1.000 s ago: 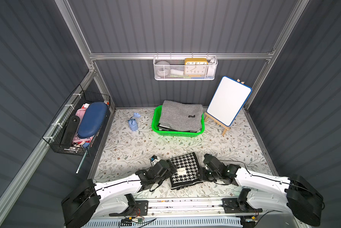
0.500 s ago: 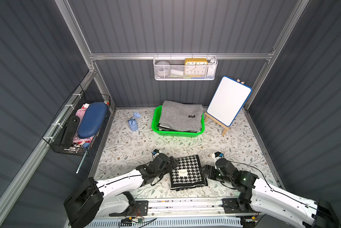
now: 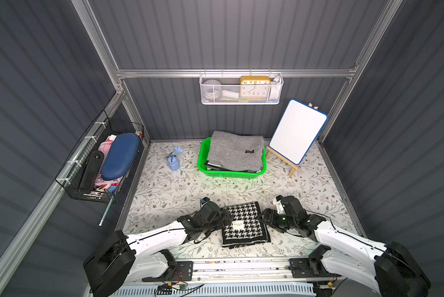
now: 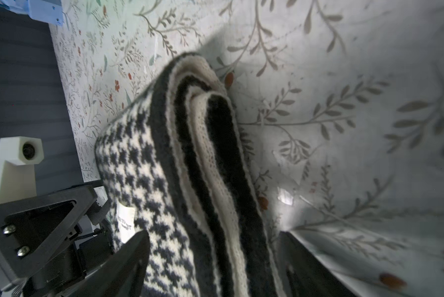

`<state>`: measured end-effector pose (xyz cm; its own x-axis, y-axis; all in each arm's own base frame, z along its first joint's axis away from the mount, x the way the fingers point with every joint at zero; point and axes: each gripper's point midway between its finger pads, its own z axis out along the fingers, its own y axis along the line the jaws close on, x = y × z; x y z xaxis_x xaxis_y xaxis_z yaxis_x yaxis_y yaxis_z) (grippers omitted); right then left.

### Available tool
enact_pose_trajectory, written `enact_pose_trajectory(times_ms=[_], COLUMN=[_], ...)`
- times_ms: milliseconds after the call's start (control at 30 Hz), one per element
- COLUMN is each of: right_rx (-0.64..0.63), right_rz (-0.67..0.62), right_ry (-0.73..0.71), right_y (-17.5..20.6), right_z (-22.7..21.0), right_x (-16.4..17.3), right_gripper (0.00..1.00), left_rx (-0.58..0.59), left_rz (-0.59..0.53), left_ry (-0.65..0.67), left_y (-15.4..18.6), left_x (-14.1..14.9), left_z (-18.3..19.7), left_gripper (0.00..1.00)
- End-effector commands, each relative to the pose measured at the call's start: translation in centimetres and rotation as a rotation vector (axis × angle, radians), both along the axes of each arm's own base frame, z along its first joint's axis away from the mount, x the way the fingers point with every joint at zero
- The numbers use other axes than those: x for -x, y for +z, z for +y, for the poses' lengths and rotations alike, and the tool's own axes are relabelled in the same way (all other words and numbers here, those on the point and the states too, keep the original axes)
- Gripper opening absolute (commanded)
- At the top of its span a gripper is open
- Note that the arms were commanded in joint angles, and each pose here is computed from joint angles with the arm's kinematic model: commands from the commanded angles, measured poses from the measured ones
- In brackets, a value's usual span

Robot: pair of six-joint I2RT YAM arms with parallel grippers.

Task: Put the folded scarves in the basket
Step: Pick up the scarf at the center of the board.

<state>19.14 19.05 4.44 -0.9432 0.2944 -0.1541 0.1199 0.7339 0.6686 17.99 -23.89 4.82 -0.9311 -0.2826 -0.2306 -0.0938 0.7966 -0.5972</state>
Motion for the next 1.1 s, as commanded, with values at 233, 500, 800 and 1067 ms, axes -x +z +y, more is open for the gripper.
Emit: enact_pose_trajectory(times_ms=[233,500,800,1067], right_rx=[-0.028,-0.023,-0.009,-0.033], right_rz=[0.044,0.052,0.082,0.032], right_ry=[0.061,0.089,0.138,0.146], right_y=[-1.1,-1.6,-2.7,-1.2], right_z=[1.4,3.1,5.1,5.7], right_x=[0.5,0.4,0.7,0.2], right_gripper=[0.81,0.8,0.71,0.0], left_rx=[-0.01,0.004,0.031,0.085], left_rz=[0.054,0.061,0.031,-0.062], left_ry=[-0.058,-0.091,-0.122,-0.12], left_y=[-2.4,-2.7,-2.0,0.9], left_x=[1.6,1.0,0.1,-1.2], left_z=[0.3,-1.1,-2.8,-3.7], left_gripper=[0.87,0.76,0.53,0.64])
